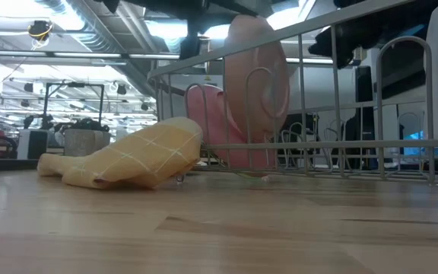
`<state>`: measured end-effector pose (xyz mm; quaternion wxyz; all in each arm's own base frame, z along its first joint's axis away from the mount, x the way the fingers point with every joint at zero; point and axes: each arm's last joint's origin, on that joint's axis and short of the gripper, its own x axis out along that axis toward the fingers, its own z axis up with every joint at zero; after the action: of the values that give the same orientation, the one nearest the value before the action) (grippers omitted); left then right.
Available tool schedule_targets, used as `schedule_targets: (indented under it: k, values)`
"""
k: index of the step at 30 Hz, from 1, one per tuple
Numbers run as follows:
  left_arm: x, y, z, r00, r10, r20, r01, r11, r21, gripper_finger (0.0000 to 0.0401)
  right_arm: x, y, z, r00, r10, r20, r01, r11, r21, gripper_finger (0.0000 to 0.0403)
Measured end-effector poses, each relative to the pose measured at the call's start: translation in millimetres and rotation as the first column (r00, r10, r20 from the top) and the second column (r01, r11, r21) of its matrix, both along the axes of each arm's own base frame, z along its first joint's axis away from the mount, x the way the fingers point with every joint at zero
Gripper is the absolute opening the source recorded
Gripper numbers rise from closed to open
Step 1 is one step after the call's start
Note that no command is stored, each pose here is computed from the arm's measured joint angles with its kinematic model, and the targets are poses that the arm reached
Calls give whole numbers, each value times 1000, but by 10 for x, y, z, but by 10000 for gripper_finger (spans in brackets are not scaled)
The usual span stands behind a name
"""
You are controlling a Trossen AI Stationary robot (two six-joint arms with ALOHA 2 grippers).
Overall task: Sort dishes
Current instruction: Put the light orange plate in the dish rack
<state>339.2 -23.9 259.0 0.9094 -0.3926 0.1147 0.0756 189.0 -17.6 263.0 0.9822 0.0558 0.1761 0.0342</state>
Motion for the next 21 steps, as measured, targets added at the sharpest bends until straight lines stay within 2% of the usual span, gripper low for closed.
schedule_targets:
  k: [8,16,21]
  values:
    - [-69,105,-146,983,33,-182,-28,999,34,21,205,-25,-77,1000,1,20,0,1000,-4,143]
    - [-81,158,-182,976,33,-216,-23,998,52,22,328,-41,-214,999,0,-38,0,1000,3,143]
    - [-89,152,-199,971,21,-237,5,994,107,38,373,-50,-276,998,-6,-64,5,1000,-1,143]
